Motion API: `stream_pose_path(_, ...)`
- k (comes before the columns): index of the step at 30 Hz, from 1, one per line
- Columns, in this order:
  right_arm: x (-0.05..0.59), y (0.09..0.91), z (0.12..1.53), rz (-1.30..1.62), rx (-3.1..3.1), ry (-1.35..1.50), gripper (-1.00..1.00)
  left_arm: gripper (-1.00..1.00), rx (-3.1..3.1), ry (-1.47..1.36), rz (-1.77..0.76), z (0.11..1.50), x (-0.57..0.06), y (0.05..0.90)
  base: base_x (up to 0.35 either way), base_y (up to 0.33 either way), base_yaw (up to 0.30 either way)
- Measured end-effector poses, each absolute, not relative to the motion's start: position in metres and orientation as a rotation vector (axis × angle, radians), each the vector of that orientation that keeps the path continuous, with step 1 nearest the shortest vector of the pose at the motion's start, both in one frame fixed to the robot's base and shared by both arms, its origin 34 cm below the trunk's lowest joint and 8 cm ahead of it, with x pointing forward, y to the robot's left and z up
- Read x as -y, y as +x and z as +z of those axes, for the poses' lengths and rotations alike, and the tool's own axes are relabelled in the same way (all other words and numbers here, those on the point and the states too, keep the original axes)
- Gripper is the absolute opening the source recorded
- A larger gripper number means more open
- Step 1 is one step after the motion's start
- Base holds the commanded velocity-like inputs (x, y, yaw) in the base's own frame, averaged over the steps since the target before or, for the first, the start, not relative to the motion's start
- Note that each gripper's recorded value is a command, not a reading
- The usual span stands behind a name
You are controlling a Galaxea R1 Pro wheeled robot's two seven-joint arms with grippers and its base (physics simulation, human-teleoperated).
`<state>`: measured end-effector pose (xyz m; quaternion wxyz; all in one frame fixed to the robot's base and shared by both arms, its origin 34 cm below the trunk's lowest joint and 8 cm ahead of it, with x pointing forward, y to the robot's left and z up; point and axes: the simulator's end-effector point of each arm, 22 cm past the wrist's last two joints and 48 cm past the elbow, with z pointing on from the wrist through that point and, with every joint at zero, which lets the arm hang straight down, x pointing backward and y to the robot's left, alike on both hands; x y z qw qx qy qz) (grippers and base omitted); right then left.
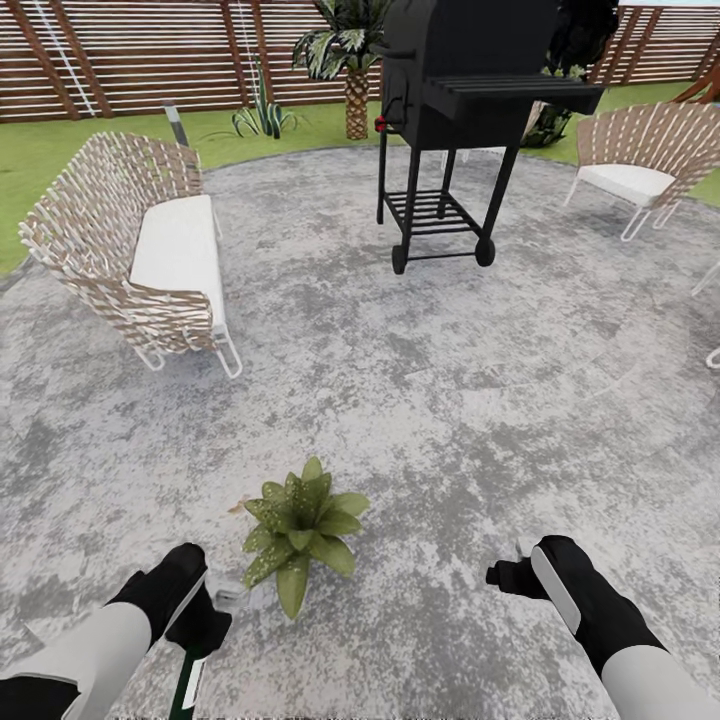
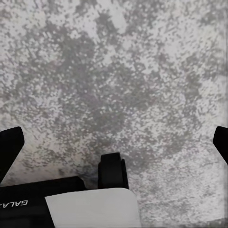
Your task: Pick up the pesticide atomizer in the garden and spray insectifuge to fully cover both potted plants in the garden.
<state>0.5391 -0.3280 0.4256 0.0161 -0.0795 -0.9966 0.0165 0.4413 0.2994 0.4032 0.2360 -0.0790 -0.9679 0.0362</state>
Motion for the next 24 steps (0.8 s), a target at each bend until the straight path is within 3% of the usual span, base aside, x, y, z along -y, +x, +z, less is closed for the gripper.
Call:
stream_pose_path(7,0.3278,0.5392,0.4253,0.049,3.099,-0.248,1.0,-1.0,2.65,-0.216,0.099,0.4026,-0.2997,0.4385,-0.009,-0.009,0.013)
stream_pose_path(12,0.3278,0.5392,0.4253,0.049,3.099,-0.248,1.0,-1.0,2.653,-0.216,0.099,0.403,-0.2998,0.4408,0.017,-0.018,0.174)
stream_pose_path(24,0.328,0.5391,0.4255,0.051,3.099,-0.247,1.0,-1.0,2.654,-0.217,0.099,0.403,-0.2994,0.4415,0.155,-0.241,0.01)
